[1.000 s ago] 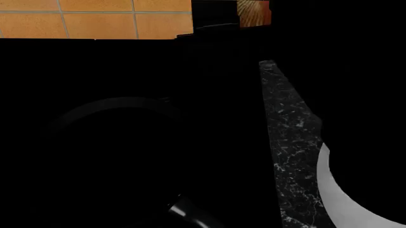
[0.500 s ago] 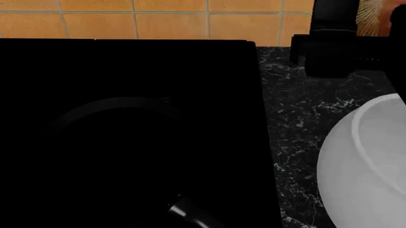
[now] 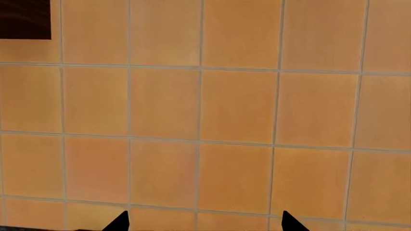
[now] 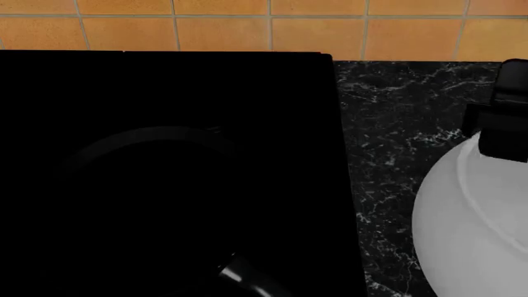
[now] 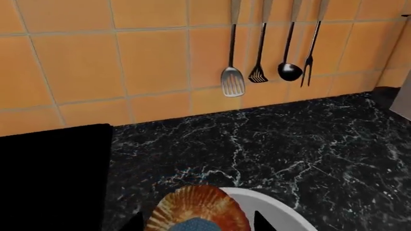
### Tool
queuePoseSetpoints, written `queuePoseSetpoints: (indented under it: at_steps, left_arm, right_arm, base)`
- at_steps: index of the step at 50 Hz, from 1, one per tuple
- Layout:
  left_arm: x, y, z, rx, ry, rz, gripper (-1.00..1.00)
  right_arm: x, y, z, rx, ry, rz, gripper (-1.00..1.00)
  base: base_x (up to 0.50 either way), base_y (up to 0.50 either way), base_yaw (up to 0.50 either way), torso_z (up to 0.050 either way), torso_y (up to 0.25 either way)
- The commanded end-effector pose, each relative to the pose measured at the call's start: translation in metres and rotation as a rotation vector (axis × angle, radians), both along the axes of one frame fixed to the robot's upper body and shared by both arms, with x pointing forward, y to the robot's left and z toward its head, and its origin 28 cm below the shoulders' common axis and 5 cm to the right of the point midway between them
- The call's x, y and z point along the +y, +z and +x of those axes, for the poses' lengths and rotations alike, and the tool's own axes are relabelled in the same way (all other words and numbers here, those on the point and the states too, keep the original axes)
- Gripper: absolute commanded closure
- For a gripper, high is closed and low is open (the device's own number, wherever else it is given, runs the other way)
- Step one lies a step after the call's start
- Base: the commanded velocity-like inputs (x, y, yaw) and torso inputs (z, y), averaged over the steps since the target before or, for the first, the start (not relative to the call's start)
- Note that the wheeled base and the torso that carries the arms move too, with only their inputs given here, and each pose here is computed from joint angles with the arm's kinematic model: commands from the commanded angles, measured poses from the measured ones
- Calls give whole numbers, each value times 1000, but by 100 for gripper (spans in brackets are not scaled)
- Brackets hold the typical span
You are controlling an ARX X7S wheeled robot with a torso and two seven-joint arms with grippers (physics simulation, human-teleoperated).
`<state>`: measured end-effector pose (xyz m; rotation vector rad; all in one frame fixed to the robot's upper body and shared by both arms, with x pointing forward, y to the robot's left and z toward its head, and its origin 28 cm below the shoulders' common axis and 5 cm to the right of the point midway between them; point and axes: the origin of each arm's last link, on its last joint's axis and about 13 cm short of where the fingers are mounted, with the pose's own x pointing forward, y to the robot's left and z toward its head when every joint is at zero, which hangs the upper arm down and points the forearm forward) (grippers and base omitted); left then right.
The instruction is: Pick the scallop from the pan and place it in the bowl.
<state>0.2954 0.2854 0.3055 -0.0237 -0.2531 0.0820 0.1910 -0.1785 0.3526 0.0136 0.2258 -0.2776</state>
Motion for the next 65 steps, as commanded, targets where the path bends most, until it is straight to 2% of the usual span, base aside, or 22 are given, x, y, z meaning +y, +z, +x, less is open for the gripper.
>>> queuePoseSetpoints:
  at_steps: [1,23,65]
  left_arm:
    - [0,-1,2,4,-3,0,-100]
    - [3,-9,4,16,8,-7,-100]
    - [6,-17,7,32,22,-13,-100]
  right_arm:
    - [-11,-9,-5,18,-59,5,100]
    - [-21,-21,4,48,-131,30,100]
    - [-23,-40,17,118,-125,44,100]
  base:
    - [0,0,0,0,0]
    - [0,0,0,0,0]
    - [0,0,0,0,0]
